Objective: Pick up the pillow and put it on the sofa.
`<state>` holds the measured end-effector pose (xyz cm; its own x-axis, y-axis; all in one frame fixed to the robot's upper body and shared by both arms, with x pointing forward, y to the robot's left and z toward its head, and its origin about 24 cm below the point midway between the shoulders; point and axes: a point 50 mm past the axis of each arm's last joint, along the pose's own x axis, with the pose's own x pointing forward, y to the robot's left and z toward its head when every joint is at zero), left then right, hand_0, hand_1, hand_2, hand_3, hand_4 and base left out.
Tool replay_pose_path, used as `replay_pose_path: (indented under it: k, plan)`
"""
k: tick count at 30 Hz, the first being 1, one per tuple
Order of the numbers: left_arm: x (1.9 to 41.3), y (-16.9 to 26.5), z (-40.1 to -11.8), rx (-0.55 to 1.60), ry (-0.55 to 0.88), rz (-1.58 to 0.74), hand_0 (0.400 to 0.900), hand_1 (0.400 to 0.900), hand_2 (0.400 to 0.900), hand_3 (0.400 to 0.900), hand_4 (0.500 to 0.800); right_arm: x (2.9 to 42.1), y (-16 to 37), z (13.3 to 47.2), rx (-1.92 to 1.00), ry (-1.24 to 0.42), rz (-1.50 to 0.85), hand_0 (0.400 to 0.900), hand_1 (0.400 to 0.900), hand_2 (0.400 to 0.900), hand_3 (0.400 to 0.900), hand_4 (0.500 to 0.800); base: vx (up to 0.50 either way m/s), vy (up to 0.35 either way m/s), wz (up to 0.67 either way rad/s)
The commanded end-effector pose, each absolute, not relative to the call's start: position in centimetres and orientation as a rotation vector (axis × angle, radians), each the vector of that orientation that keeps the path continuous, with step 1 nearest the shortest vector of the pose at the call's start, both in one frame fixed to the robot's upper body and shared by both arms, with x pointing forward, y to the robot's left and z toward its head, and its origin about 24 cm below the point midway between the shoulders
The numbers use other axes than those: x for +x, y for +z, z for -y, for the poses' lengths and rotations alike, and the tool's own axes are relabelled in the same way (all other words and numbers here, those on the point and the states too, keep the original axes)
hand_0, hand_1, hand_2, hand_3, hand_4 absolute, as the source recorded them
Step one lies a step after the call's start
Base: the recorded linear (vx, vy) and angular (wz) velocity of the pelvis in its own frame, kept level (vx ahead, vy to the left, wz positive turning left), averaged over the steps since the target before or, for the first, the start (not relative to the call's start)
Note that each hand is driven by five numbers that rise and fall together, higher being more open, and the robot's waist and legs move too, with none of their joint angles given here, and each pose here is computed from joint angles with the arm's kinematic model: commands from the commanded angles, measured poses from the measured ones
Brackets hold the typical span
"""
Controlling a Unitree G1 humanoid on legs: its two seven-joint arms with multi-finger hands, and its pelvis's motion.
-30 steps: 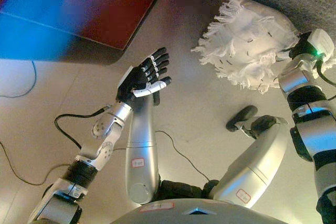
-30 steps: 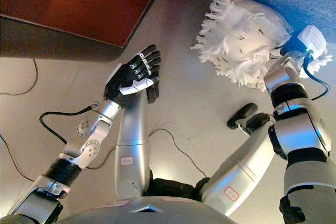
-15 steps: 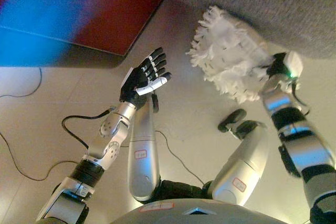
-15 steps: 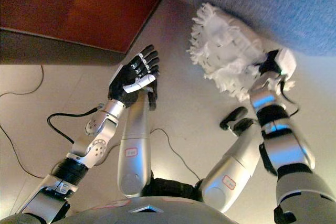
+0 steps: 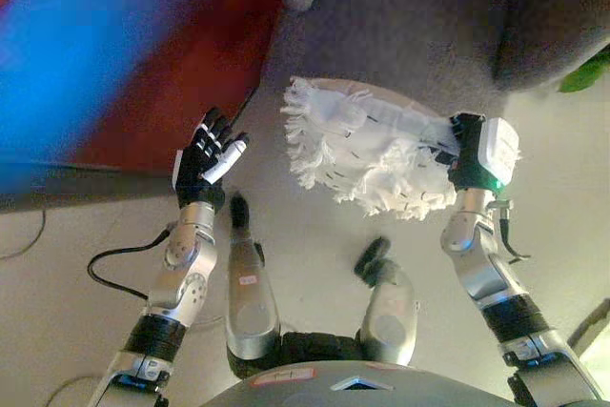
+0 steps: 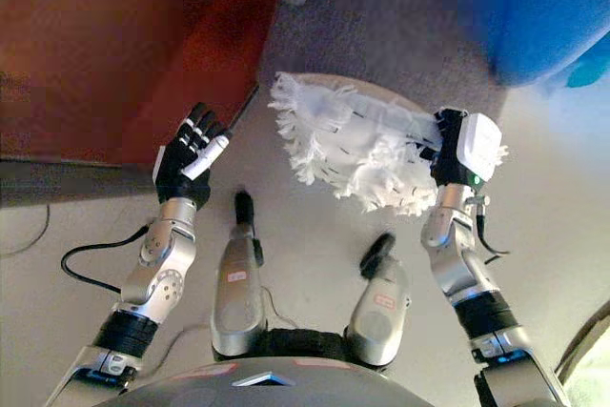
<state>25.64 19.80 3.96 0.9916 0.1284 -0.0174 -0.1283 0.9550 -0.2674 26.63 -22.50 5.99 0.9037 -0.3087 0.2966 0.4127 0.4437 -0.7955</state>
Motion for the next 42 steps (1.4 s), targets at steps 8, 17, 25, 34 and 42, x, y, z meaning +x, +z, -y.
replay_pose_path:
  k: [8,17,25,34,42]
  plan:
    - [25.5,4.8,-20.2,-0.272,0.194,0.066,0.900,0.900,0.900,0.900,0.800,25.1,14.1,24.4,-0.913,-0.577,0.553,0.400,0.400,0.400,0.400,0.500,0.055,0.101,-0.23]
    - [24.4,4.5,-21.8,-0.259,0.148,0.047,0.900,0.900,0.900,0.900,0.800,25.2,13.6,26.1,-0.756,-0.516,0.405,0.400,0.400,0.400,0.400,0.500,0.083,0.004,-0.05]
    - [23.6,4.8,-21.1,-0.226,-0.024,0.036,0.900,0.900,0.900,0.900,0.800,27.2,12.1,27.7,-0.802,-0.561,0.265,0.400,0.400,0.400,0.400,0.500,0.098,-0.053,0.19]
    - [22.7,4.8,-22.0,-0.146,-0.124,-0.032,0.900,0.900,0.900,0.900,0.800,30.9,12.6,31.3,-0.945,-0.748,0.085,0.400,0.400,0.400,0.400,0.500,0.169,-0.078,0.24]
    - [23.4,6.6,-22.4,-0.070,-0.251,-0.034,0.900,0.900,0.900,0.900,0.800,32.8,14.8,36.3,-0.959,-0.919,-0.192,0.900,0.900,0.900,0.900,0.800,0.029,-0.130,0.24]
